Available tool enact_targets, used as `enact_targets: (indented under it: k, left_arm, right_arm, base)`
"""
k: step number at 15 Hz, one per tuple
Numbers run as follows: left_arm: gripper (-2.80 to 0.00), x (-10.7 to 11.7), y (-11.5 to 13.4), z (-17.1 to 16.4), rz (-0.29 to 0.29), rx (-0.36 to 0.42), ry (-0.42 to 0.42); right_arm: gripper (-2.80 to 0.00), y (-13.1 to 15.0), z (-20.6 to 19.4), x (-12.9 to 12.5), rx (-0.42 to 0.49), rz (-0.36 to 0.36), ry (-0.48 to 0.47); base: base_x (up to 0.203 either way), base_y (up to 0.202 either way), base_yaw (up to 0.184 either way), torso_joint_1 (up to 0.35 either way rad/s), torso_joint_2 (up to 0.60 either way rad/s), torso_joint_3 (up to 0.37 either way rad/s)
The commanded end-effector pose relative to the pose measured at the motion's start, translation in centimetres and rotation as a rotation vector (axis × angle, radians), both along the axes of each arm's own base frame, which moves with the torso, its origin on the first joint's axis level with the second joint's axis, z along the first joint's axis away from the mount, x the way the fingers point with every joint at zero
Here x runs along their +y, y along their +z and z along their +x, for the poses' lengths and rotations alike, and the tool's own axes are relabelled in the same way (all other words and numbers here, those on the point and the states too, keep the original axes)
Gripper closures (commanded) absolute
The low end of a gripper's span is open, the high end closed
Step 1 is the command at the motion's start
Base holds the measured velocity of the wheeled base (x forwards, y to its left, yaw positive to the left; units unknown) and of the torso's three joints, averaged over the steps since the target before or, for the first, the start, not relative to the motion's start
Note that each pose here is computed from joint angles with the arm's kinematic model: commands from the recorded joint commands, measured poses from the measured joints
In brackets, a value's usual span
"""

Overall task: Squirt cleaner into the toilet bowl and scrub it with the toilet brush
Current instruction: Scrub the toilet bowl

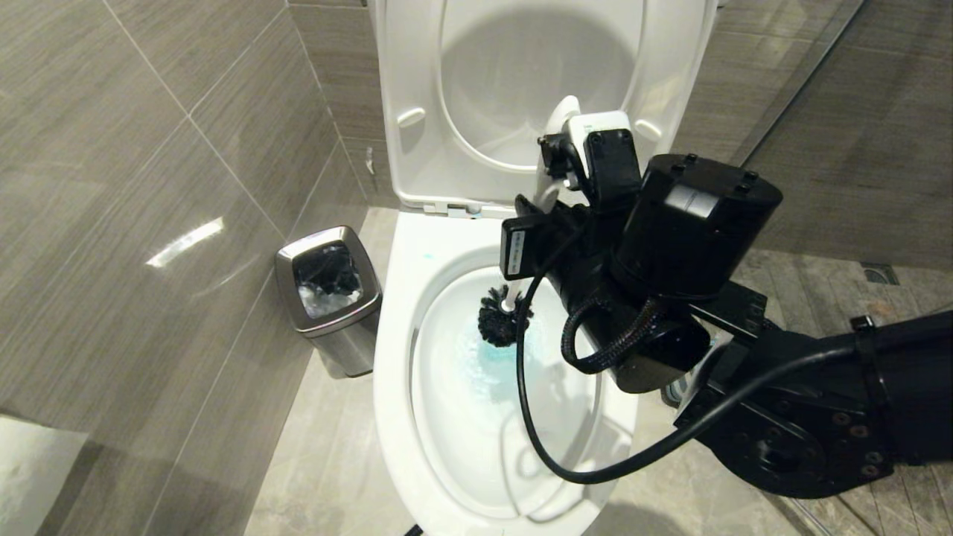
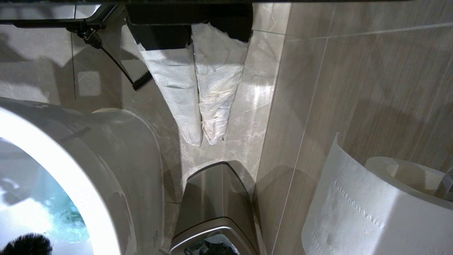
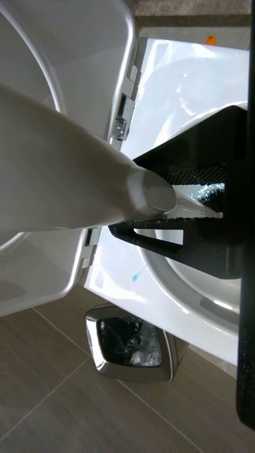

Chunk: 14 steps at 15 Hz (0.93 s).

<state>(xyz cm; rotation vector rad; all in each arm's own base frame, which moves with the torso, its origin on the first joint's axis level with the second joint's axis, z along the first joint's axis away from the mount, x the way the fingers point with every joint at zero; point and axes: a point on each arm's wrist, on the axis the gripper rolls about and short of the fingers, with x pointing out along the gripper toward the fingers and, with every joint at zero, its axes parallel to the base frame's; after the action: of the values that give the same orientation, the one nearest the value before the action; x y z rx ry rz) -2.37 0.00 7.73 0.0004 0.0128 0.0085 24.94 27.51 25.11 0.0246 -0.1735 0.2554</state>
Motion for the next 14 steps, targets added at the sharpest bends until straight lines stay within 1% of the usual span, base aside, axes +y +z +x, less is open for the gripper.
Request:
enact_targets:
  k: [1, 3, 10, 14]
  left_arm:
    - [0.0, 0.0, 0.0, 0.0, 0.0, 0.0, 0.001]
    - [0.0, 0.0, 0.0, 0.0, 0.0, 0.0, 0.001]
    - [0.0, 0.0, 0.0, 0.0, 0.0, 0.0, 0.001]
    - [0.0, 0.0, 0.0, 0.0, 0.0, 0.0, 0.001]
  right_arm:
    - [0.0, 2.1, -0.6, -0.7, -0.016, 0.04, 0.002]
    - [0.0, 3.5, -1.3, -1.5, -0.007, 0.061, 0.01]
    - [0.0, 6.6, -3.4, -4.0, -0.01, 0.076, 0.011]
    - [0.0, 8.1, -4.9, -5.5, 0.009, 0.101, 0.019]
  base:
    - [0.0, 0.0, 0.0, 0.0, 0.0, 0.0]
    - [0.0, 0.0, 0.0, 0.0, 0.0, 0.0]
    - [0.0, 0.0, 0.0, 0.0, 0.0, 0.0]
    - [0.0, 0.0, 0.0, 0.0, 0.0, 0.0]
